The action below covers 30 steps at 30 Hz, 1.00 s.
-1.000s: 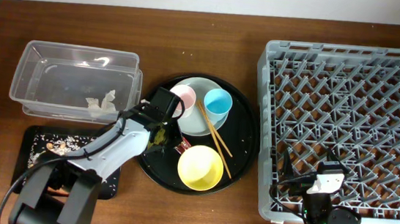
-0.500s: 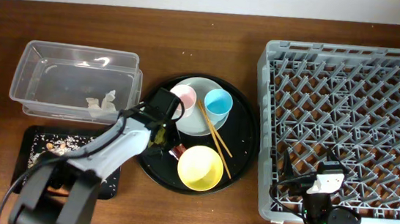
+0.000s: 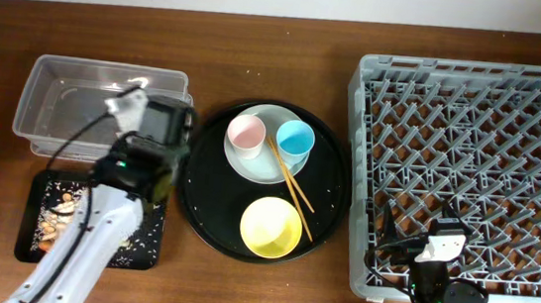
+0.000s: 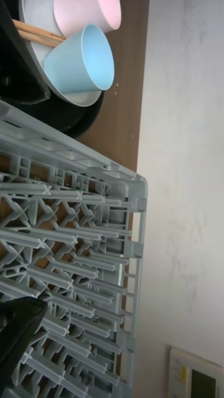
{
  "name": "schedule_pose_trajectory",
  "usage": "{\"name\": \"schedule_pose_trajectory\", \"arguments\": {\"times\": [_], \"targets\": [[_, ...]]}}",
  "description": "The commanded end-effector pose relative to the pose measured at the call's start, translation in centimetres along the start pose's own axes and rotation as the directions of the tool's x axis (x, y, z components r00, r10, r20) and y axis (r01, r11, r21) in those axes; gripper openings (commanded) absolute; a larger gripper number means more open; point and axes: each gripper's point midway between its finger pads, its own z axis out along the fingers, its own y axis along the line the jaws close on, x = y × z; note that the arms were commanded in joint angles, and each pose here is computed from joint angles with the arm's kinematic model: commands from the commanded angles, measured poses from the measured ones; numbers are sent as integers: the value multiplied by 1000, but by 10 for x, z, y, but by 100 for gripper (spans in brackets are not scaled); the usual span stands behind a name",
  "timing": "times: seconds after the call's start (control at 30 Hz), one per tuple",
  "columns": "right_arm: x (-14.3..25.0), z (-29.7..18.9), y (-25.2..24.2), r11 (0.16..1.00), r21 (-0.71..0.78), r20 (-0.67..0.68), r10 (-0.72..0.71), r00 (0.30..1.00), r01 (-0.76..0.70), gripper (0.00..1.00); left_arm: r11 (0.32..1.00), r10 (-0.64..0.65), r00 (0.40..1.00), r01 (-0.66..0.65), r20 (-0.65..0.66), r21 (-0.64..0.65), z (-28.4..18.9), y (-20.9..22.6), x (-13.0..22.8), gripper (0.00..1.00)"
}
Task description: Sort waste into correct bins and load items into the dishwasher rack
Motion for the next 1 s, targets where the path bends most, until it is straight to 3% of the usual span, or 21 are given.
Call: {"name": "schedule_pose_trajectory", "arguments": {"times": [0.0, 0.2, 0.23, 0.33, 0.4, 0.43, 0.5, 0.57, 0.63, 0.73, 0.87, 0.97], "targets": [[2, 0, 0, 1000, 1, -4, -6, 1000, 6, 99, 994, -92, 994, 96, 66, -58, 11, 28, -32, 0], [2, 0, 0, 1000, 1, -4, -6, 1000, 6, 98, 980, -191, 981, 189, -19, -59, 68, 47, -30, 1], [2, 0, 0, 1000, 1, -4, -6, 1000, 6, 98, 979, -193, 981, 190, -37, -69, 76, 49, -26, 5], [2, 0, 0, 1000, 1, -4, -6, 1000, 6, 98, 992, -115, 993, 114, -21, -51, 76, 46, -32, 52], [2, 0, 0, 1000, 1, -4, -6, 1000, 6, 98, 994, -106, 994, 106, 8, 4, 63, 37, -47, 71], [3, 0, 0, 1000, 1, -5, -6, 1000, 6, 98, 989, -102, 995, 102, 0, 103, 49, 21, -54, 73], [2, 0, 0, 1000, 1, -4, -6, 1000, 6, 98, 947, -93, 994, 107, -60, 303, 17, -10, -55, 72], [2, 0, 0, 1000, 1, -4, -6, 1000, 6, 98, 855, -37, 988, 110, -151, 507, -24, -40, -44, 66], [3, 0, 0, 1000, 1, -5, -6, 1000, 6, 98, 765, 46, 967, 128, -252, 632, -54, -64, -19, 64], [2, 0, 0, 1000, 1, -4, -6, 1000, 6, 98, 722, 147, 947, 94, -285, 686, -72, -92, 10, 57], [2, 0, 0, 1000, 1, -4, -6, 1000, 6, 98, 748, 165, 950, 55, -265, 661, -74, -111, 26, 57], [3, 0, 0, 1000, 1, -5, -6, 1000, 6, 98, 725, 189, 953, 28, -238, 688, -72, -133, 33, 57]]}}
